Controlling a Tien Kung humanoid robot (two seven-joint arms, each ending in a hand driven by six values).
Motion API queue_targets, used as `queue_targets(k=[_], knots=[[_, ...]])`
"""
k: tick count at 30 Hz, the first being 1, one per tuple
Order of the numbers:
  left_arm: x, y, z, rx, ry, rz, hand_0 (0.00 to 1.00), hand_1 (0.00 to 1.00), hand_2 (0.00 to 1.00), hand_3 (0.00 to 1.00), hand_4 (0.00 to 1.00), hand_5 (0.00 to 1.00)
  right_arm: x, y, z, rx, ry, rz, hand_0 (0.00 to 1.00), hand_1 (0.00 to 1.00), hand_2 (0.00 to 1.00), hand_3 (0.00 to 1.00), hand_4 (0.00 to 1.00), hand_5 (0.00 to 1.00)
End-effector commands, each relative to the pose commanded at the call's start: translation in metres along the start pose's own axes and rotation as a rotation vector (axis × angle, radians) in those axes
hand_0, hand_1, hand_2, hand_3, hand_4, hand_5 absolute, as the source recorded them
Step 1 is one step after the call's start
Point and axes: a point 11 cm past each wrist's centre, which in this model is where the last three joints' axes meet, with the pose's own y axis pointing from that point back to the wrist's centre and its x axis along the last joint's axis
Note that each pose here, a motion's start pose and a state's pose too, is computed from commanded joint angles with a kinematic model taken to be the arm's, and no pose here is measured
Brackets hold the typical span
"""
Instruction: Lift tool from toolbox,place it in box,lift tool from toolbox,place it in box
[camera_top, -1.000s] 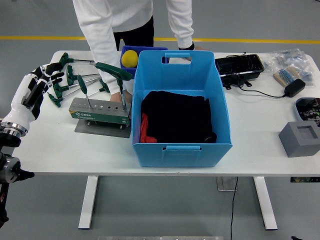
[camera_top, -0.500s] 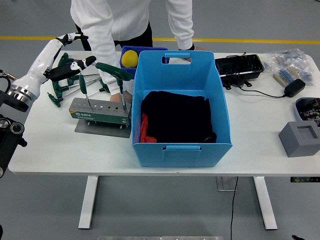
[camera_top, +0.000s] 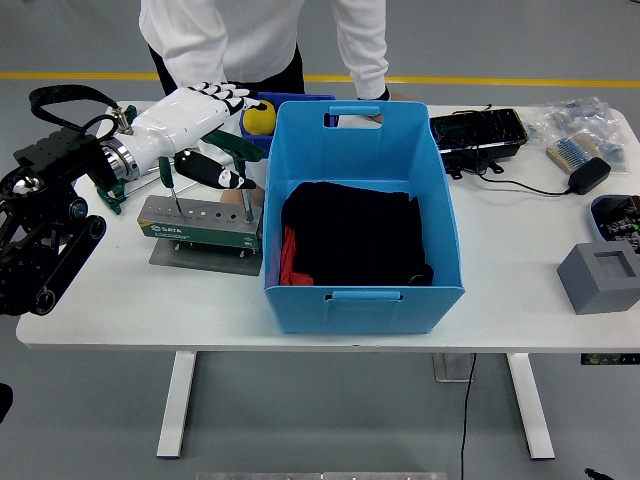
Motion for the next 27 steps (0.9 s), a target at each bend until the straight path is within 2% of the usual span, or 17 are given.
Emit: queue_targets(k=[5, 6, 11, 12, 17, 18, 23, 24, 27], knots=[[-0.005, -0.008, -0.007, 0.031, 0.007, -0.026, 0.950, 0.991, 0.986, 0.945, 0.998, 0.476, -0.001, 0.000, 0.002, -0.005, 0.002, -0.001, 0.618, 0.603, 0.673, 0.544, 0.780, 0.653], [-0.005, -0.009, -0.008, 0.033, 0.008, -0.026, 0.856, 0.824, 0.799, 0.840, 0.998, 0.497, -0.001, 0.000, 0.002, -0.006, 0.002, -0.001, 0.618, 0.603, 0.673, 0.544, 0.781, 0.654], [-0.009, -0.015, -0.009, 0.044, 0.002, -0.029, 0.856, 0.824, 0.799, 0.840, 0.998, 0.497, -0.001, 0.000, 0.003, -0.010, 0.008, -0.002, 0.618, 0.603, 0.673, 0.544, 0.781, 0.654], [-0.010, -0.016, -0.010, 0.046, 0.000, -0.031, 0.730, 0.620, 0.572, 0.684, 0.998, 0.510, -0.001, 0.000, 0.003, -0.010, 0.009, -0.002, 0.618, 0.605, 0.673, 0.544, 0.781, 0.654], [-0.016, -0.019, -0.013, 0.064, -0.006, -0.051, 0.730, 0.620, 0.572, 0.684, 0.998, 0.510, -0.001, 0.000, 0.003, -0.011, 0.012, -0.001, 0.618, 0.605, 0.673, 0.544, 0.781, 0.654], [-0.017, -0.019, -0.014, 0.068, -0.007, -0.054, 0.640, 0.530, 0.458, 0.552, 0.998, 0.527, -0.001, 0.000, 0.003, -0.011, 0.011, -0.001, 0.618, 0.603, 0.673, 0.544, 0.781, 0.654], [-0.021, -0.022, -0.013, 0.070, -0.016, -0.054, 0.640, 0.530, 0.458, 0.552, 0.998, 0.527, 0.000, 0.000, 0.002, -0.008, 0.006, 0.000, 0.618, 0.603, 0.673, 0.544, 0.781, 0.654], [-0.021, -0.023, -0.013, 0.069, -0.021, -0.053, 0.500, 0.402, 0.340, 0.389, 0.998, 0.537, 0.000, 0.000, 0.001, -0.007, 0.006, 0.000, 0.618, 0.602, 0.673, 0.545, 0.781, 0.654], [-0.020, -0.026, -0.011, 0.063, -0.038, -0.041, 0.500, 0.402, 0.340, 0.389, 0.998, 0.537, 0.001, 0.000, 0.000, -0.004, 0.001, 0.001, 0.618, 0.602, 0.673, 0.545, 0.781, 0.654]])
